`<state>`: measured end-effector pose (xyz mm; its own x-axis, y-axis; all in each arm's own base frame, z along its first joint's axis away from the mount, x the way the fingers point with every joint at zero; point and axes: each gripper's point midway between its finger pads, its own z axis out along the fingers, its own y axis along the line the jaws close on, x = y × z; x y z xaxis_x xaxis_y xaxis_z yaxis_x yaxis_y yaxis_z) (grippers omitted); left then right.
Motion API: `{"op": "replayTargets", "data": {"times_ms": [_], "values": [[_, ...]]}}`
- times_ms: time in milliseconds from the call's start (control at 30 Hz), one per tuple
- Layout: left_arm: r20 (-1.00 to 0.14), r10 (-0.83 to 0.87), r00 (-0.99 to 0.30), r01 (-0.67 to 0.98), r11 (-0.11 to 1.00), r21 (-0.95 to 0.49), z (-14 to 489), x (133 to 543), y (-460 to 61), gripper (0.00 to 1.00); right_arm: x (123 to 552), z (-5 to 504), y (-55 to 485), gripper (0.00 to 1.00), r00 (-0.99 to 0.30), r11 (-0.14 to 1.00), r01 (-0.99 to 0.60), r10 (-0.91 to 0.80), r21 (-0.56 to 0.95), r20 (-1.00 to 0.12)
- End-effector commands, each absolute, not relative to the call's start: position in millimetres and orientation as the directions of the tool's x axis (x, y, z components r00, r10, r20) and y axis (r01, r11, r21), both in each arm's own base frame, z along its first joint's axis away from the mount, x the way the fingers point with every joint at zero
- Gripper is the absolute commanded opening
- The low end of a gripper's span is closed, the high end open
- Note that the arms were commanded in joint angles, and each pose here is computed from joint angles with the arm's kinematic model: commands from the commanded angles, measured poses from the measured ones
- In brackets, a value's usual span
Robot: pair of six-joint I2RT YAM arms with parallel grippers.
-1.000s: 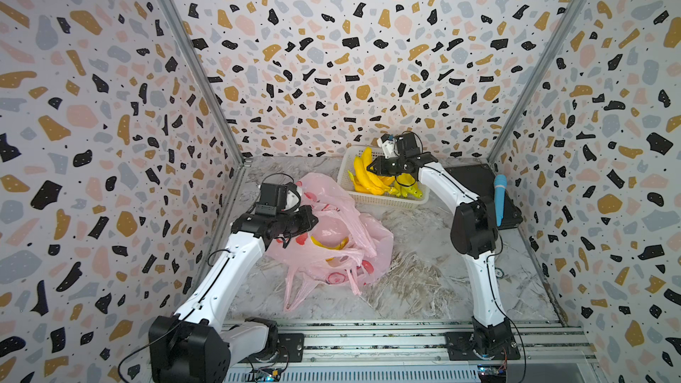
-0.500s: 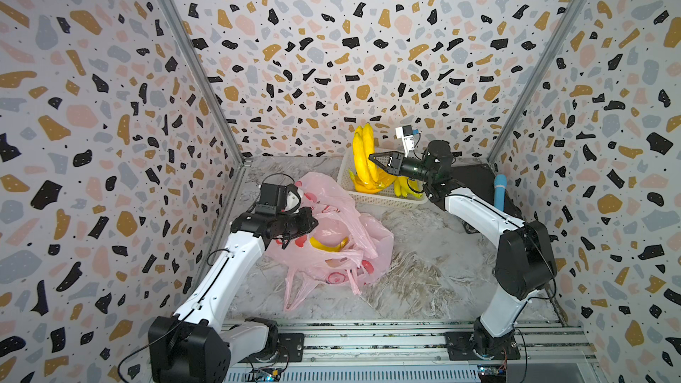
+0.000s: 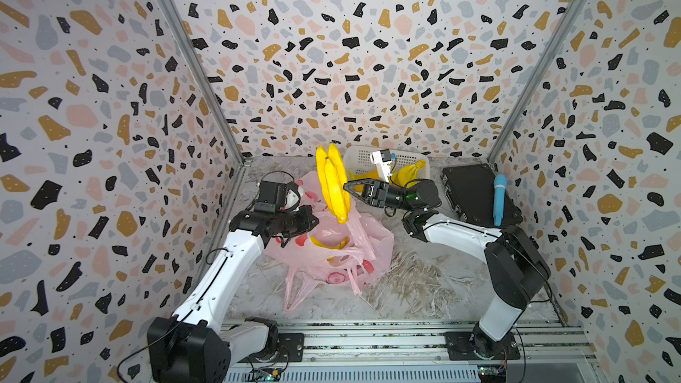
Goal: Place the banana into a plastic bag & tie a knot
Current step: Place the banana into the plastic bag.
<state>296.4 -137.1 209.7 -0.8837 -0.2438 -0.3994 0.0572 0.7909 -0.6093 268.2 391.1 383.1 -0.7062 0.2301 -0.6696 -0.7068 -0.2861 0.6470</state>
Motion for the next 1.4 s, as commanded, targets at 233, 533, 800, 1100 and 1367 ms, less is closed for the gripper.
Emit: {"op": "replayTargets", "data": {"times_ms": [233,533,800,1100,1367], "values": [[-0.428,-0.218,-0.877,0.108,0.779,-0.617,222.8,300.1,-140.9,0.0,235.2,345.6,400.6,0.0,-0.554,-0.246,-0.831,0.276,0.499,-0.785],[-0.418,-0.206,-0.885,0.118,0.768,-0.63,221.6,296.8,-143.1,0.0,241.4,279.5,413.8,0.0,-0.381,-0.071,-0.924,0.271,0.377,-0.884],[-0.407,-0.195,-0.892,0.127,0.758,-0.64,221.4,291.0,-145.4,0.0,261.7,250.1,412.0,0.0,-0.303,0.075,-0.939,0.277,0.335,-0.912],[-0.418,-0.204,-0.885,0.141,0.739,-0.659,235.5,292.2,-147.8,0.0,260.6,213.2,409.2,0.0,-0.265,0.157,-0.94,0.221,0.302,-0.939],[-0.437,-0.227,-0.87,0.157,0.713,-0.684,255.4,300.4,-151.5,0.0,244.0,186.4,421.2,0.0,-0.188,0.209,-0.953,0.156,0.218,-0.97]]}}
